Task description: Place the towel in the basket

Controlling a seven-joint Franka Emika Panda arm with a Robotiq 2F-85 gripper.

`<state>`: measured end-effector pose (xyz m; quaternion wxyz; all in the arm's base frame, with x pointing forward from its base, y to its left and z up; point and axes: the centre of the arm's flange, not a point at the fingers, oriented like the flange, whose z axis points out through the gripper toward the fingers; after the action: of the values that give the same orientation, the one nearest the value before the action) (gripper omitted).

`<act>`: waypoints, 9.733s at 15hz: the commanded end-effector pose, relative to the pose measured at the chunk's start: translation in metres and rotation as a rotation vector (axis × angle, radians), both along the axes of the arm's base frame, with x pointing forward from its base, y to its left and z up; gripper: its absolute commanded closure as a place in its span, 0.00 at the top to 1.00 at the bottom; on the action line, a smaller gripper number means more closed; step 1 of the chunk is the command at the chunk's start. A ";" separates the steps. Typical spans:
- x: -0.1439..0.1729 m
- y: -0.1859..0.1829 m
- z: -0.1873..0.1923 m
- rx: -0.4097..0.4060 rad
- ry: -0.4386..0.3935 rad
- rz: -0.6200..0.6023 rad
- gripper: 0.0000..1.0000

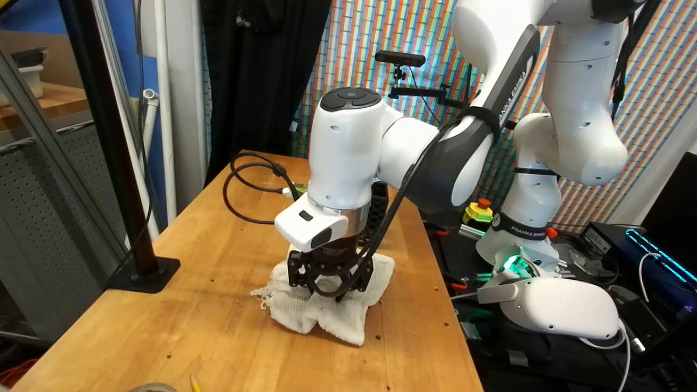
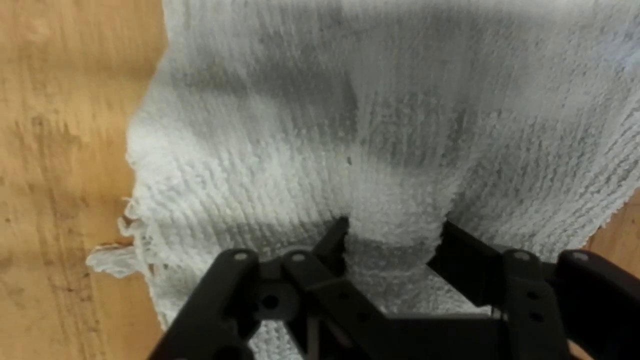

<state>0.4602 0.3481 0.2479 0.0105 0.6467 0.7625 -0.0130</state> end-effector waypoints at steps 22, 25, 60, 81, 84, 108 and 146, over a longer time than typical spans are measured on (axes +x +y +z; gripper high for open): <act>-0.101 -0.104 0.233 -0.148 -0.383 -0.496 0.16; -0.097 -0.140 0.223 -0.150 -0.377 -0.502 0.16; -0.012 -0.192 0.051 0.068 0.184 0.038 0.16; -0.021 -0.120 0.197 -0.213 -0.116 -0.001 1.00; -0.024 -0.129 0.200 -0.226 -0.133 -0.044 0.70; 0.022 -0.156 0.076 0.054 0.085 -0.049 0.04; -0.020 -0.104 0.162 -0.181 -0.152 -0.009 0.11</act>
<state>0.4459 0.2450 0.4114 0.1212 0.6499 0.7494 -0.0357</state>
